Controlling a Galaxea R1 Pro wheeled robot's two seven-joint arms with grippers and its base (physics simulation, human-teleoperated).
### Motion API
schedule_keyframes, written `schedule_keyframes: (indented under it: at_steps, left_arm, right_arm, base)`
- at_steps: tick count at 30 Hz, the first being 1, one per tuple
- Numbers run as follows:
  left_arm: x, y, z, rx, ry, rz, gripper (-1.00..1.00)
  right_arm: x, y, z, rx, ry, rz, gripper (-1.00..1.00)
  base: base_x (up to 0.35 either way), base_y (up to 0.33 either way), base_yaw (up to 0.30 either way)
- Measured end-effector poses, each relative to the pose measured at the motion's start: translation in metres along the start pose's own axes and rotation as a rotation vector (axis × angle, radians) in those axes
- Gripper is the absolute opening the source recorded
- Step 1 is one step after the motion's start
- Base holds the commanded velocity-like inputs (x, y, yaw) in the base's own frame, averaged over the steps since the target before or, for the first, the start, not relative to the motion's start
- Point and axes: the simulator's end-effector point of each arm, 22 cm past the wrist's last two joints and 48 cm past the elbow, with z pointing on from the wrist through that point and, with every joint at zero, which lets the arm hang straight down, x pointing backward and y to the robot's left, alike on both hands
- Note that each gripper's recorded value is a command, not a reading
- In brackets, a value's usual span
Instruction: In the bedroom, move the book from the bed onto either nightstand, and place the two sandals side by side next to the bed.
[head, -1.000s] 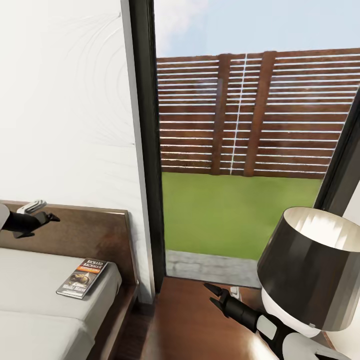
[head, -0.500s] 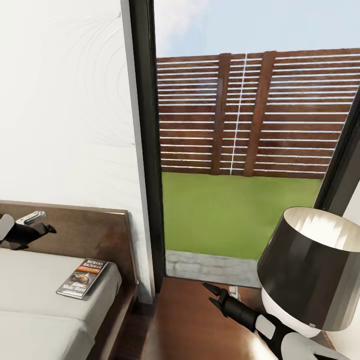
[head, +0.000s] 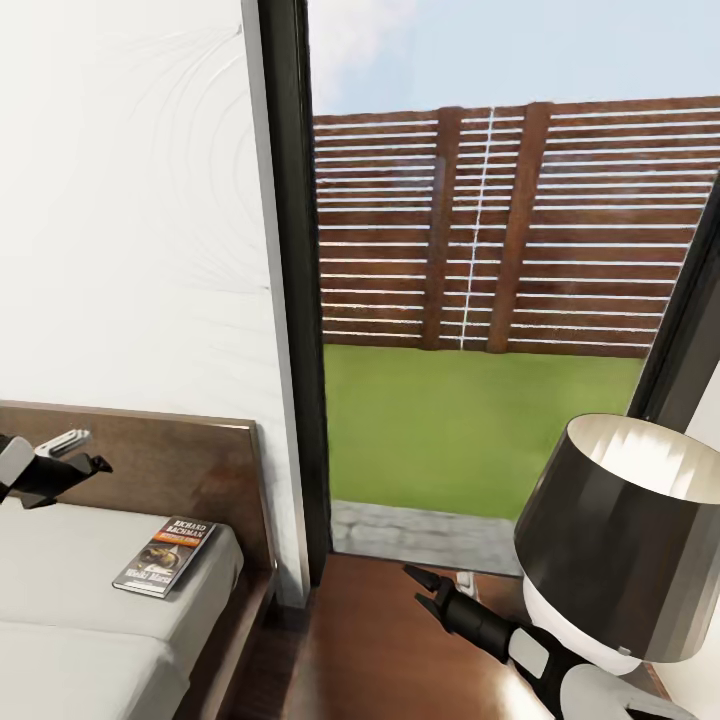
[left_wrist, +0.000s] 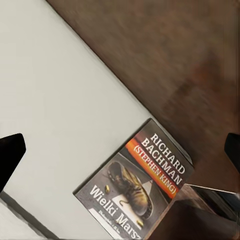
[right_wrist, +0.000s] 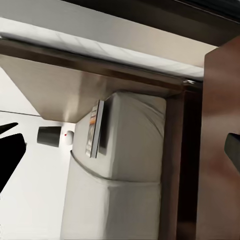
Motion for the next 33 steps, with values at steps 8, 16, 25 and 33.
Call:
schedule_keyframes:
  at_steps: [8, 16, 25, 33]
  left_arm:
    - [-0.001, -0.003, 0.01, 0.042, -0.055, -0.1, 1.0]
    - [0.004, -0.012, 0.018, 0.058, -0.081, -0.132, 1.0]
    - [0.007, -0.029, 0.022, 0.104, -0.084, -0.186, 1.0]
    - [0.011, -0.037, 0.023, 0.119, -0.08, -0.203, 1.0]
  right_arm:
    - [0.01, 0.004, 0.007, -0.004, 0.026, -0.009, 1.0]
    - [0.014, 0.003, 0.007, -0.001, 0.041, -0.043, 1.0]
    - [0.042, -0.001, 0.013, 0.02, 0.135, -0.125, 1.0]
    - [0.052, 0.003, 0.019, 0.011, 0.158, -0.136, 1.0]
  base:
    - [0.0, 0.0, 0.0]
    - [0.0, 0.0, 0.0]
    - [0.0, 0.0, 0.0]
    - [0.0, 0.0, 0.0]
